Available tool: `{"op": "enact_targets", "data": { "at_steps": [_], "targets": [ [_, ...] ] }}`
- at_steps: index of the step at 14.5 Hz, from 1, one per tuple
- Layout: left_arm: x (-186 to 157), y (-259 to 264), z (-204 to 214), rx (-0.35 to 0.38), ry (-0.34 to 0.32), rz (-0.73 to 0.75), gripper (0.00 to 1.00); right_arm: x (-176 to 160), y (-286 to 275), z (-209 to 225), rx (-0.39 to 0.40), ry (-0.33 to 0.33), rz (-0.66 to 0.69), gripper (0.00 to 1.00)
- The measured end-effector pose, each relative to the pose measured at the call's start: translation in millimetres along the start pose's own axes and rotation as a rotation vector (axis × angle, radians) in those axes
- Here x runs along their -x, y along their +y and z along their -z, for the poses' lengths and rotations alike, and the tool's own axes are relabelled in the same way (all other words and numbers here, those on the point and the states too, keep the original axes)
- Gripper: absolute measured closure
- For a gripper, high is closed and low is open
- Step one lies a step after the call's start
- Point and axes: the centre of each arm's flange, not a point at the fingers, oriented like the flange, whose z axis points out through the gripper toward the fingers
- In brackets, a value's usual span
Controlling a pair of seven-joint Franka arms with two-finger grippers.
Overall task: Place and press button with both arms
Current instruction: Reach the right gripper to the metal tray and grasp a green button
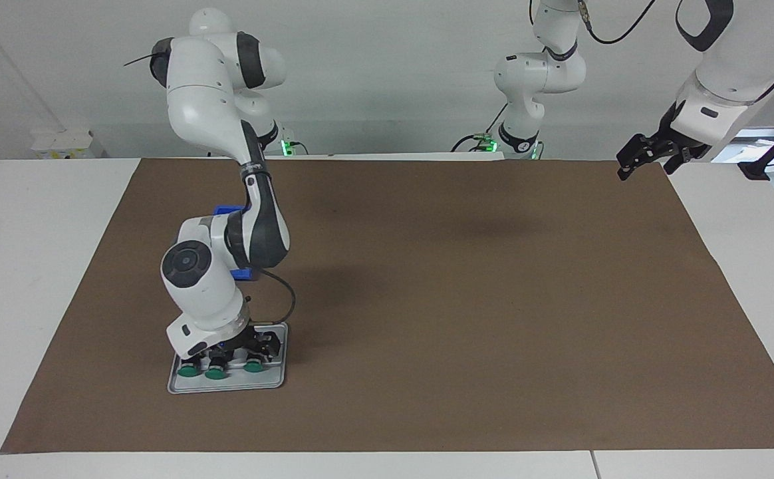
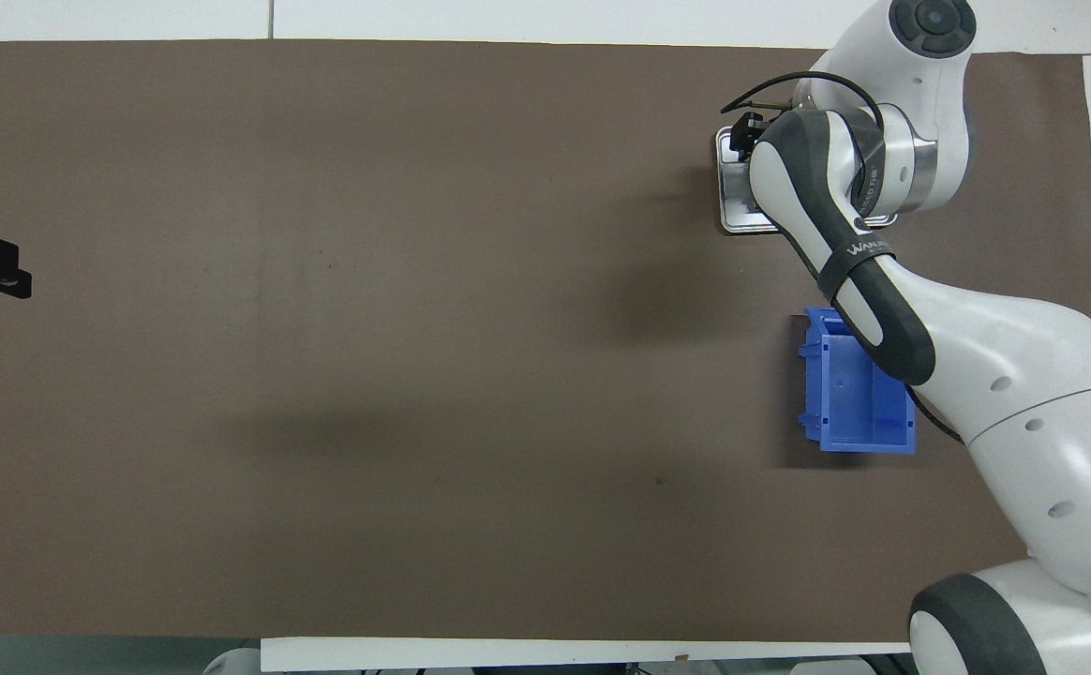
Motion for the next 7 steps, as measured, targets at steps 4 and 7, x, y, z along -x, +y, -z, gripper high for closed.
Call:
{"op": "enact_targets", "data": {
  "at_steps": [4,7],
  "targets": [
    [0,0,0,0.000,0.000,0.000,0.00,3,-2,-6,0.001,-0.010,0.007,0.17],
    [0,0,1,0.000,0.001,0.000,0.00,10,0,-21,0.006,-0.028,0.010,0.18]
  ]
}}
